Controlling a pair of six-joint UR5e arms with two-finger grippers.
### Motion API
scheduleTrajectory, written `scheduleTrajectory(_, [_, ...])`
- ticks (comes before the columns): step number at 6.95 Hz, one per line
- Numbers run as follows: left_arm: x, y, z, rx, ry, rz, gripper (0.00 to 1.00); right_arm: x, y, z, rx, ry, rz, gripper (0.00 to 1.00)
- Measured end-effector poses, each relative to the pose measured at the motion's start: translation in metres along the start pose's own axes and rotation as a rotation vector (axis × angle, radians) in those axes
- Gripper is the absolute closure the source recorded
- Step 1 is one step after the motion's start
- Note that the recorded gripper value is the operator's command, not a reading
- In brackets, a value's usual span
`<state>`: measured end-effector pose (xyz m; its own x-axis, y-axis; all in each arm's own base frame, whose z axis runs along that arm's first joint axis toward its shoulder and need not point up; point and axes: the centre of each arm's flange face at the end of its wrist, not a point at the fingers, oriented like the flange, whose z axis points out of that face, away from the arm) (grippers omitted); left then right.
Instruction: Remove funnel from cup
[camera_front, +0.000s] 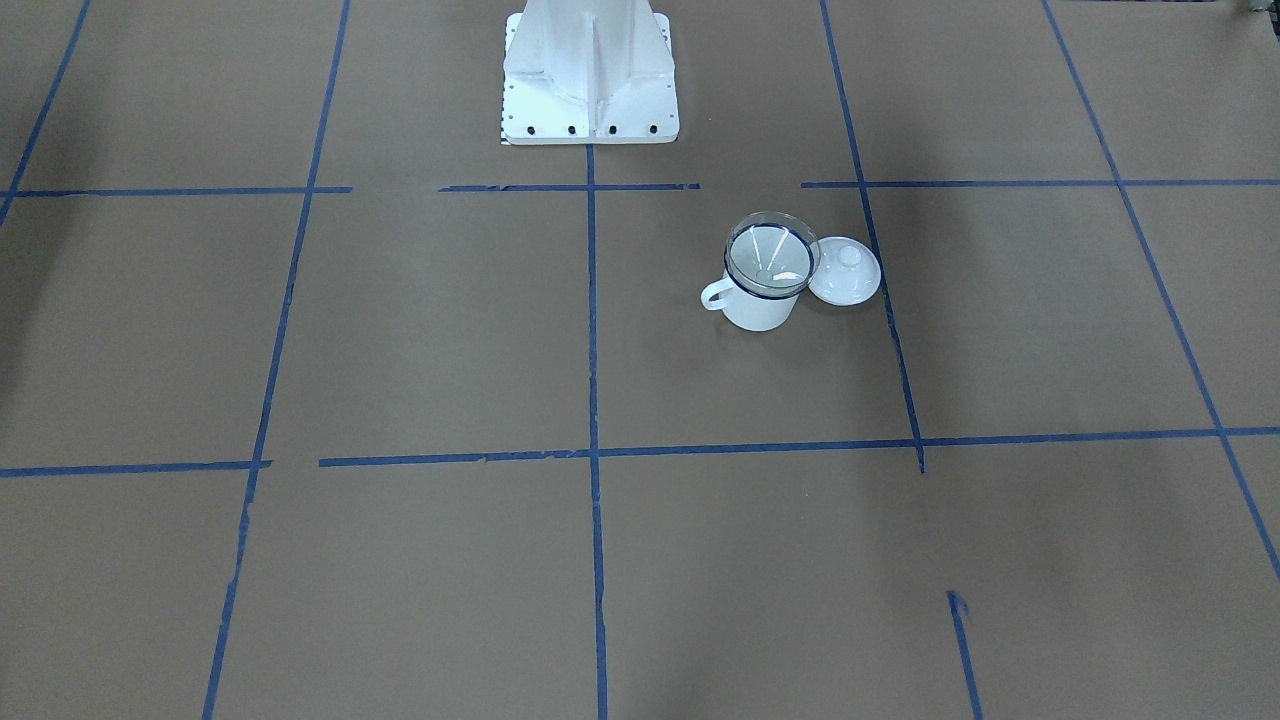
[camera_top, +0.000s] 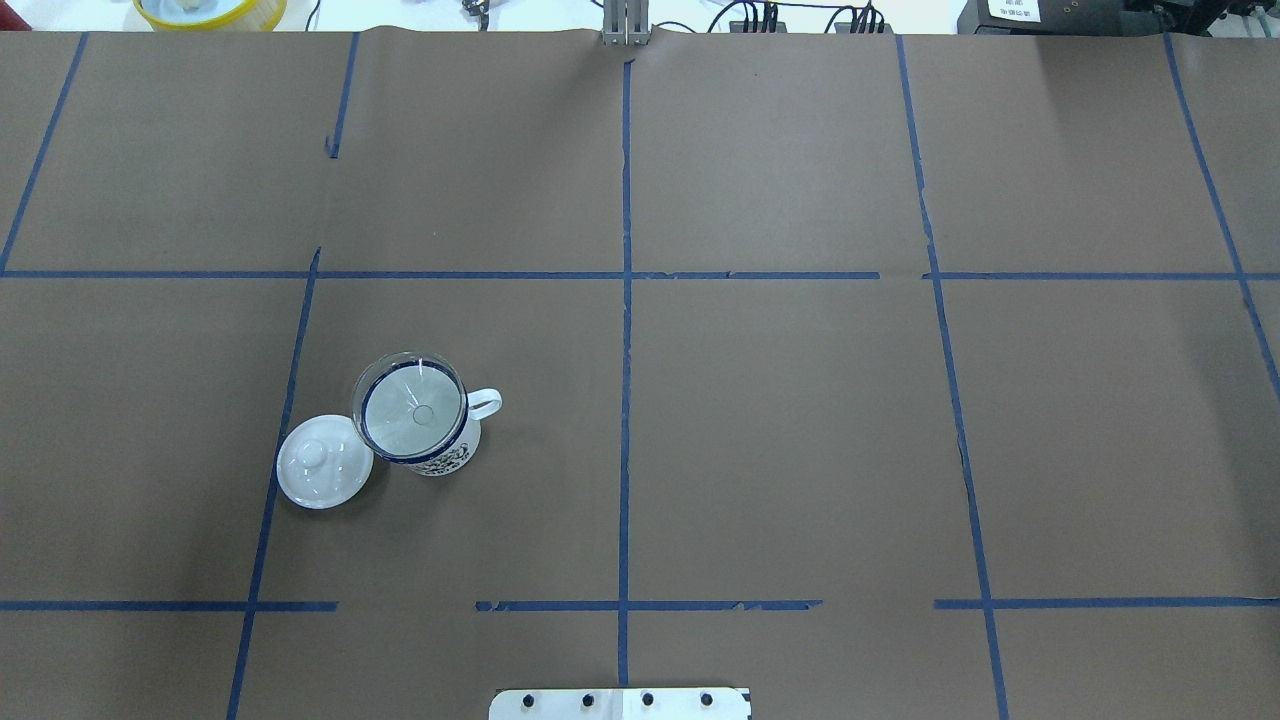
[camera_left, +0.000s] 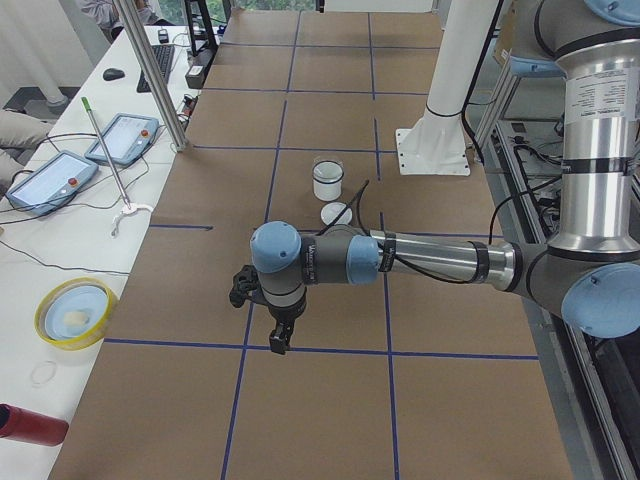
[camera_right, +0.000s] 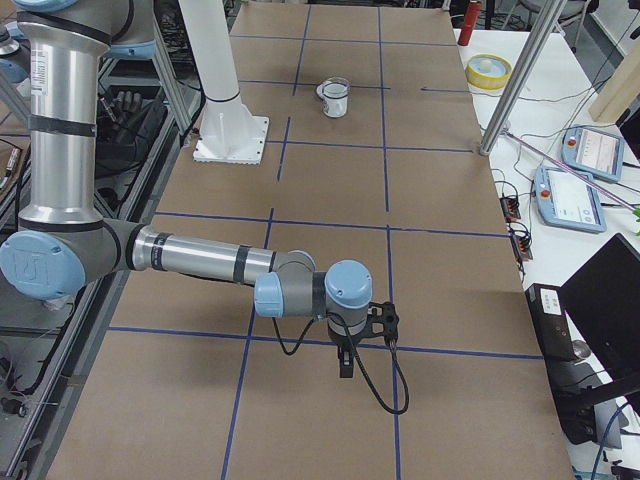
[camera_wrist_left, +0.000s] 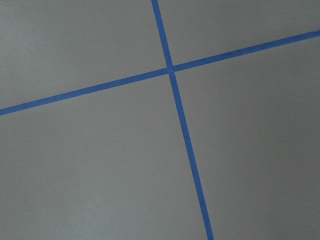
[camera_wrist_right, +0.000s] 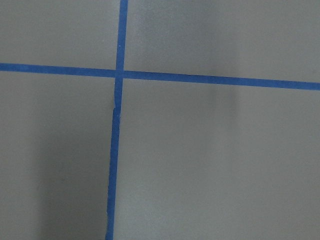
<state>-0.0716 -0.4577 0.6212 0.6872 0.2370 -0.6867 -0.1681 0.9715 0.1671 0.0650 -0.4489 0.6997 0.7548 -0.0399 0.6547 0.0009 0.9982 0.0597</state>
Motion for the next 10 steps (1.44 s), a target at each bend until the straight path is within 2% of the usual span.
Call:
scheduleTrajectory(3, [0.008,-0.003,-0.004,0.019,0.04,0.008,0.0,0.0,0.0,0.0,0.0,0.0,0.0,0.0])
scheduleTrajectory(5, [0.024,-0.02,-0.019,0.072,0.029,0.076,0.0,0.0,0.0,0.0,0.0,0.0,0.0,0.0])
scheduleTrajectory(9, [0.063,-0.088,-0.05,0.31,-0.035,0.36,0.0,0.0,0.0,0.0,0.0,0.0,0.0,0.0])
scheduleTrajectory(10, [0.071,-0.1,-0.059,0.367,-0.024,0.32,0.0,0.0,0.0,0.0,0.0,0.0,0.0,0.0])
